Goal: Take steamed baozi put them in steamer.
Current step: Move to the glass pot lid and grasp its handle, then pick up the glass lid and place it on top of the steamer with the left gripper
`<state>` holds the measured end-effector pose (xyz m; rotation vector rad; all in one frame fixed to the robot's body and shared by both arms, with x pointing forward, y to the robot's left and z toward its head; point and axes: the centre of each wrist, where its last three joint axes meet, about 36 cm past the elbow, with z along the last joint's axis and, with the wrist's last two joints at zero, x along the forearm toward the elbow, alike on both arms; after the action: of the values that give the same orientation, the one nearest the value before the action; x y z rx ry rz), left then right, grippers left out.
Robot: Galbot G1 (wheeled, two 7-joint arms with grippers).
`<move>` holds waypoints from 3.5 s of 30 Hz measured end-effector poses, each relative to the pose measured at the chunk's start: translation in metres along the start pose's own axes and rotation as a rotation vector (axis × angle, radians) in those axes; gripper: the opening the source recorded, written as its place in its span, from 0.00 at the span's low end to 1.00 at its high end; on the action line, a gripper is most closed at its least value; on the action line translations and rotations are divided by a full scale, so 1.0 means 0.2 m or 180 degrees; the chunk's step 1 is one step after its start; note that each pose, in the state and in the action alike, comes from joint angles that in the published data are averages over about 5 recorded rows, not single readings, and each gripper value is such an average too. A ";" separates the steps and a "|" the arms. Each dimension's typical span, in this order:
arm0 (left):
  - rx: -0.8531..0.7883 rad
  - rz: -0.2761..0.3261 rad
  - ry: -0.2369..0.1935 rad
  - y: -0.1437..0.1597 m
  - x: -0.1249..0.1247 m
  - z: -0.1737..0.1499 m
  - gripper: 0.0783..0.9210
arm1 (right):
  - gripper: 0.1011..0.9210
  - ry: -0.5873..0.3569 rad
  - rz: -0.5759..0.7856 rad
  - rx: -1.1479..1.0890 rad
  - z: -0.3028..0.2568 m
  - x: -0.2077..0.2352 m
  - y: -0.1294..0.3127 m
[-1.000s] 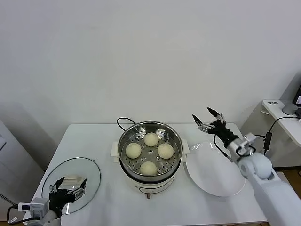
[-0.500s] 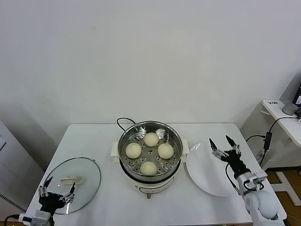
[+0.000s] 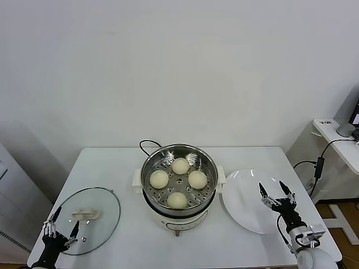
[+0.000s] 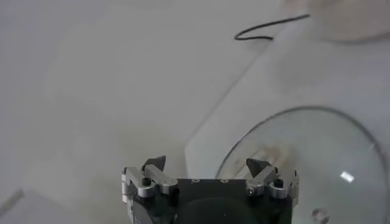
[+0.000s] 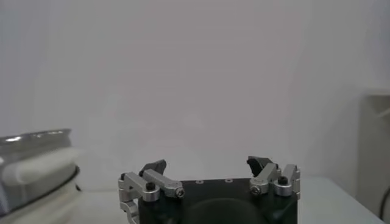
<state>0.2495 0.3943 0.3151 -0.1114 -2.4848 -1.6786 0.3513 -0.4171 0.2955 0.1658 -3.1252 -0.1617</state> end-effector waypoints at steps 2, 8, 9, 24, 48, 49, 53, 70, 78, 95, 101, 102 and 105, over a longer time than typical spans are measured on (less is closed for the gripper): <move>-0.0250 -0.0002 -0.0076 -0.02 -0.01 0.05 0.88 | 0.88 0.0018 0.0016 -0.0004 0.01 0.01 0.00; -0.0870 0.0014 -0.0264 -0.07 -0.05 0.16 0.88 | 0.88 0.0061 0.0052 -0.0011 0.05 0.04 0.00; -0.0949 0.0016 -0.0290 -0.08 -0.05 0.17 0.88 | 0.88 0.0068 0.0055 -0.0011 0.06 0.04 0.00; -0.1450 -0.0059 -0.0525 -0.10 -0.20 0.23 0.88 | 0.88 0.0170 0.0063 -0.0007 0.14 0.10 0.01; -0.1454 -0.0106 -0.0609 -0.03 -0.35 0.21 0.52 | 0.88 0.0199 0.0068 0.0025 0.16 0.10 -0.02; -0.1445 -0.0112 -0.0617 -0.03 -0.35 0.21 0.48 | 0.88 0.0200 0.0067 0.0027 0.16 0.10 -0.03; -0.1403 -0.0145 -0.0642 -0.01 -0.35 0.21 0.35 | 0.88 0.0202 0.0062 0.0032 0.15 0.11 -0.03; -0.1289 -0.0406 -0.0712 0.29 -0.40 0.10 0.04 | 0.88 0.0201 0.0020 0.0083 0.12 0.08 -0.02; -0.1246 -0.0510 -0.0723 0.51 -0.48 -0.07 0.04 | 0.88 0.0170 0.0024 0.0131 0.10 0.07 -0.01; -0.1309 -0.0517 -0.0745 0.75 -0.51 -0.58 0.04 | 0.88 0.0177 0.0046 0.0251 0.06 0.04 0.00; -0.1307 -0.0474 -0.0803 0.74 -0.49 -0.78 0.04 | 0.88 0.0197 0.0052 0.0303 0.06 0.04 0.02; -0.1307 -0.0460 -0.0811 0.73 -0.49 -0.81 0.04 | 0.88 0.0199 0.0052 0.0311 0.06 0.04 0.02; -0.1310 -0.0419 -0.0827 0.70 -0.48 -0.89 0.04 | 0.88 0.0205 0.0055 0.0330 0.05 0.04 0.02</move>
<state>0.3775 0.2832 0.4938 -0.2259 -2.3145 -2.3494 0.3423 -0.4122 0.2855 0.1418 -3.0710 0.0060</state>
